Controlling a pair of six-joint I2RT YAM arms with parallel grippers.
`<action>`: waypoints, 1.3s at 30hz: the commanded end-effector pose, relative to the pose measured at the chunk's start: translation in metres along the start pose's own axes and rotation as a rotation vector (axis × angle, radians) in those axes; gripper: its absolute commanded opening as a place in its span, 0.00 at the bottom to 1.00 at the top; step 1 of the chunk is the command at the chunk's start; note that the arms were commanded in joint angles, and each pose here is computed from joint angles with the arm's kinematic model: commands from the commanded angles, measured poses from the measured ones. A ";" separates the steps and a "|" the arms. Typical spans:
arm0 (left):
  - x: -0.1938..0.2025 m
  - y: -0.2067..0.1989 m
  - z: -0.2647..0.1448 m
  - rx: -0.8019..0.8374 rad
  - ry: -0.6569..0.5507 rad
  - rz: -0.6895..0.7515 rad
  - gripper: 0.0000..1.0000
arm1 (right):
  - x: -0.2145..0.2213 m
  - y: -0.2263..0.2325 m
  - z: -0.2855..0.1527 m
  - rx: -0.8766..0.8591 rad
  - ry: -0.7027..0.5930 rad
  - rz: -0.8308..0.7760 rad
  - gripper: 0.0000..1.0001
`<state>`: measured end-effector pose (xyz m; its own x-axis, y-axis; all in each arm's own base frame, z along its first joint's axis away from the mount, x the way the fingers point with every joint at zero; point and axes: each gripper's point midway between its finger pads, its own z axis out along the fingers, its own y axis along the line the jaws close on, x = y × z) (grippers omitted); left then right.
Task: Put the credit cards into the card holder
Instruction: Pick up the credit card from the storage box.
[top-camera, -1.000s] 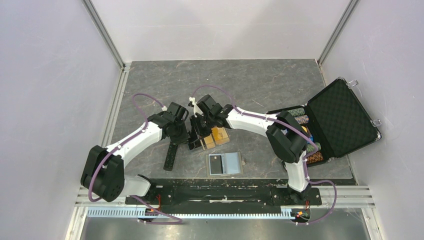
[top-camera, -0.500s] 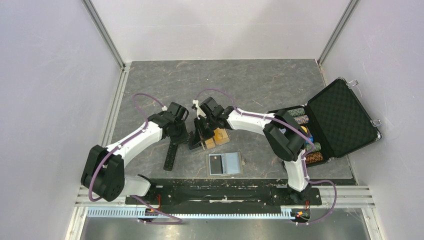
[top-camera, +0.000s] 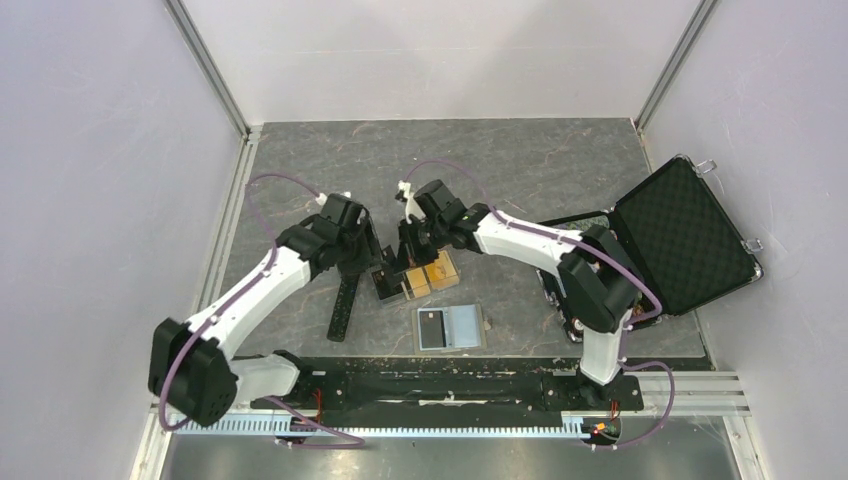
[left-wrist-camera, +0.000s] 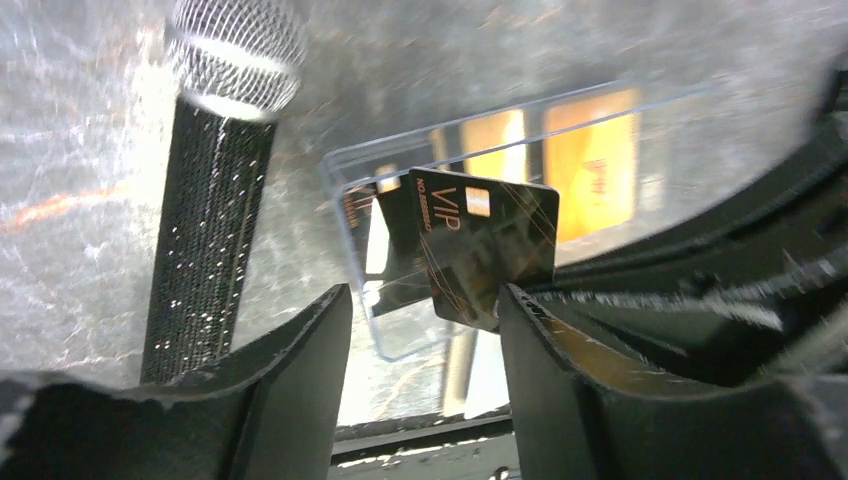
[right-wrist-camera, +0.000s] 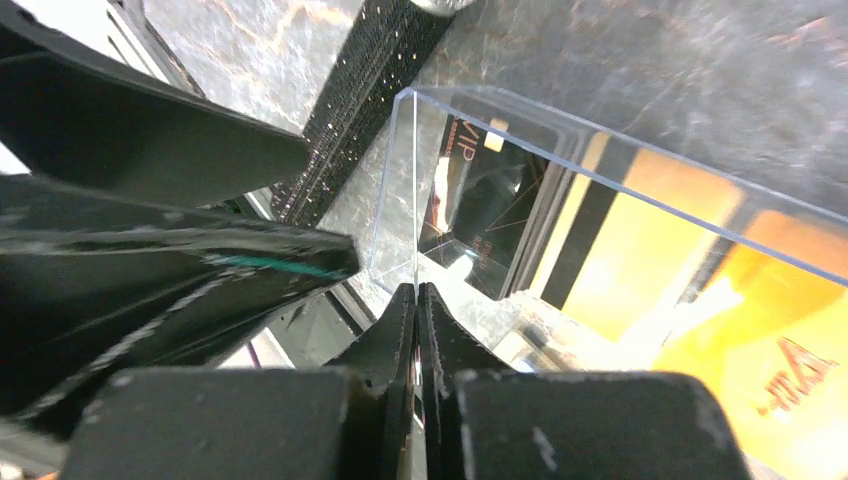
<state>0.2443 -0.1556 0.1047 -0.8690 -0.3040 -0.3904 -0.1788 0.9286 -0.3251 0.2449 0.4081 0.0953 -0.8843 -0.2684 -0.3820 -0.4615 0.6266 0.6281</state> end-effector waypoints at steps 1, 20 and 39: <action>-0.040 -0.040 -0.041 0.173 -0.160 0.038 0.66 | -0.031 0.006 -0.046 -0.019 -0.125 -0.035 0.00; -0.001 -0.135 -0.086 0.960 -0.069 -0.028 0.75 | 0.003 0.001 -0.161 -0.329 -0.225 0.117 0.00; 0.022 -0.172 -0.089 1.149 0.094 -0.015 0.09 | 0.011 0.022 -0.177 -0.462 -0.272 0.153 0.00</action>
<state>0.2162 -0.2972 0.2042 -0.9194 -0.2517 -0.3022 0.2428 0.2412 -0.9396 0.2144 0.2886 0.2073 -0.9408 0.0309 -0.3375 -0.3152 0.2868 0.9047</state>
